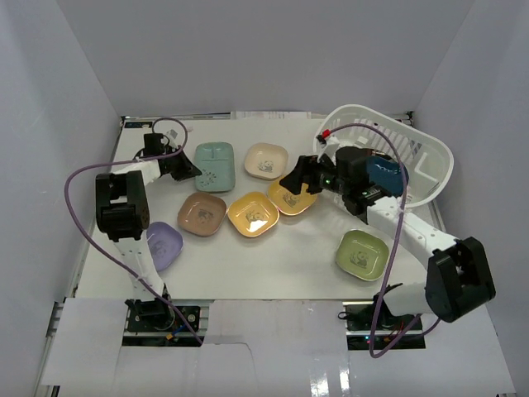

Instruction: Place the plates into the plastic bin on the countertop

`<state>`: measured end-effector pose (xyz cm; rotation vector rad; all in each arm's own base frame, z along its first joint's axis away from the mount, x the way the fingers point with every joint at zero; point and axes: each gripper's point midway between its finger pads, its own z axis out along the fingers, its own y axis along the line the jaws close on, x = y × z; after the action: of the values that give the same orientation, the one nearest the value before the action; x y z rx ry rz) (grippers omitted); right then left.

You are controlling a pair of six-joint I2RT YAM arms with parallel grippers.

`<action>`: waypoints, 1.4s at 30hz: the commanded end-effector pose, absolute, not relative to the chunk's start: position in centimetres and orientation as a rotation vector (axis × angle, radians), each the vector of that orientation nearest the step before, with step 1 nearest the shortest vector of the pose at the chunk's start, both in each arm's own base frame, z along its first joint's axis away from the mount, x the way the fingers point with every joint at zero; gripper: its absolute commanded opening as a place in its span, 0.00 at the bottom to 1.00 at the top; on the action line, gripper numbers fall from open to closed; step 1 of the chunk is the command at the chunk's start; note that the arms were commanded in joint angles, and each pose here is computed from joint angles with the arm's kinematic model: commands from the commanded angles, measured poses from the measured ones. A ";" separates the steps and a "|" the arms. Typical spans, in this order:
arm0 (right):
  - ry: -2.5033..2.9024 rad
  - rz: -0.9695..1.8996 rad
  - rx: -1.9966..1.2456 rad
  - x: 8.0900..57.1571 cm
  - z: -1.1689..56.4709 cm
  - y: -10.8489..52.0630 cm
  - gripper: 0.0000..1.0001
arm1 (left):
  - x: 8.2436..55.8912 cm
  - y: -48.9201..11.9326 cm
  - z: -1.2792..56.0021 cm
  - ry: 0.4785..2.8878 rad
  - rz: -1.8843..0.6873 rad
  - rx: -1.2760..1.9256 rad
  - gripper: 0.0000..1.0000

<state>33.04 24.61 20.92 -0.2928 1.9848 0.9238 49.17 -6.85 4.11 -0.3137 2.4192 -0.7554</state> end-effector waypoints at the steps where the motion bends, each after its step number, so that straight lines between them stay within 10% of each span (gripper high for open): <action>1: 1.906 1.022 -0.391 32.5 23.2 29.0 0.87 | 49.6 -2.5 11.0 2.220 -0.715 -0.502 0.00; 8: 1.886 1.169 -0.487 31.8 24.9 35.7 0.96 | 46.3 -4.8 20.5 2.028 -0.857 -0.417 0.00; 23: 2.031 1.036 -0.344 35.1 20.9 38.0 1.00 | 35.6 -12.0 22.2 1.981 -1.035 -0.217 0.00; 35: 2.107 1.150 -0.377 32.3 18.3 40.0 0.66 | 33.2 -14.4 24.0 1.917 -1.141 -0.100 0.00; 39: 2.091 1.117 -0.354 32.8 19.2 39.6 0.15 | 32.2 -14.8 24.4 1.911 -1.165 -0.062 0.24; 42: 2.026 1.075 -0.323 33.7 21.8 38.3 0.08 | 31.6 -14.7 24.8 1.915 -1.138 -0.030 0.60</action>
<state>32.12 39.40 17.92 -0.3556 2.1415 1.1166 32.63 -13.65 19.09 -0.2151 2.0771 -1.0897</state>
